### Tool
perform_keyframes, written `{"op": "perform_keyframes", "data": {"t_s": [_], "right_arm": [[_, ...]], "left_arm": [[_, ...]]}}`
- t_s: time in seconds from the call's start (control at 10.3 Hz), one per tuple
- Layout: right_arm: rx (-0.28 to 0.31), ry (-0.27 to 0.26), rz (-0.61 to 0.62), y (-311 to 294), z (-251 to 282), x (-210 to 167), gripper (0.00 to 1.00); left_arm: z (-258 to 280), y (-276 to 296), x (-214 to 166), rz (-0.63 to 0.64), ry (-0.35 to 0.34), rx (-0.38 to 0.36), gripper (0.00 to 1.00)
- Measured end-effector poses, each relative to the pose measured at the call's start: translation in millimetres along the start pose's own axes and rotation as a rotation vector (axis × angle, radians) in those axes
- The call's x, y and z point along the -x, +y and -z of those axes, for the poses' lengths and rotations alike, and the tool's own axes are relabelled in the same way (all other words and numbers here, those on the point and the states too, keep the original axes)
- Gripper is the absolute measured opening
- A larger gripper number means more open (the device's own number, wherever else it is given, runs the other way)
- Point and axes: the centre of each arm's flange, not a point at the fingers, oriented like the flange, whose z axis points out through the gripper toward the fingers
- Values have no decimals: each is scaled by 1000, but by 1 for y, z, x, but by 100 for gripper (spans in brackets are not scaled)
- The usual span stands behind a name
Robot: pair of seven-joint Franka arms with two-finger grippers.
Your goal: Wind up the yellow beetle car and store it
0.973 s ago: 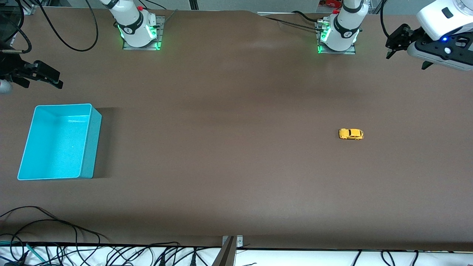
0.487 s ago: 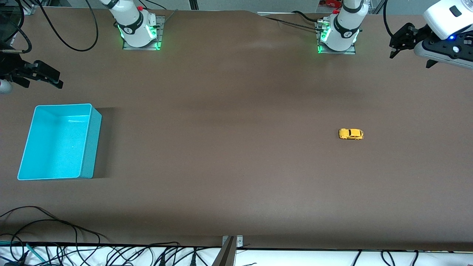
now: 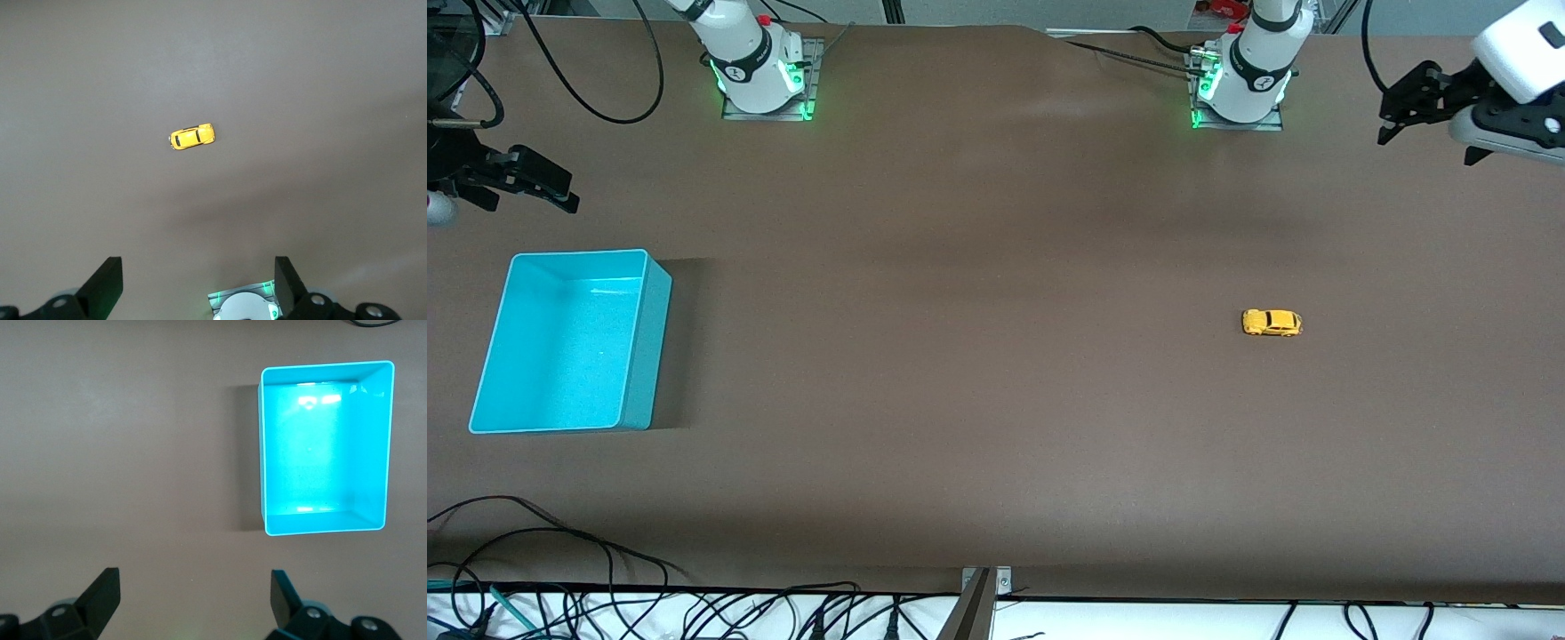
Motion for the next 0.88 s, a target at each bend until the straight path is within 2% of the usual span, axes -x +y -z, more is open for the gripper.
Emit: {"op": "perform_keyframes", "data": {"t_s": [0.39, 0.88], "right_arm": [[0, 0, 0, 0, 0, 0, 100], [0, 0, 2, -1, 0, 0, 100]], "left_arm": [[-3, -5, -2, 57, -4, 12, 100], [-3, -5, -2, 67, -4, 12, 100]]}}
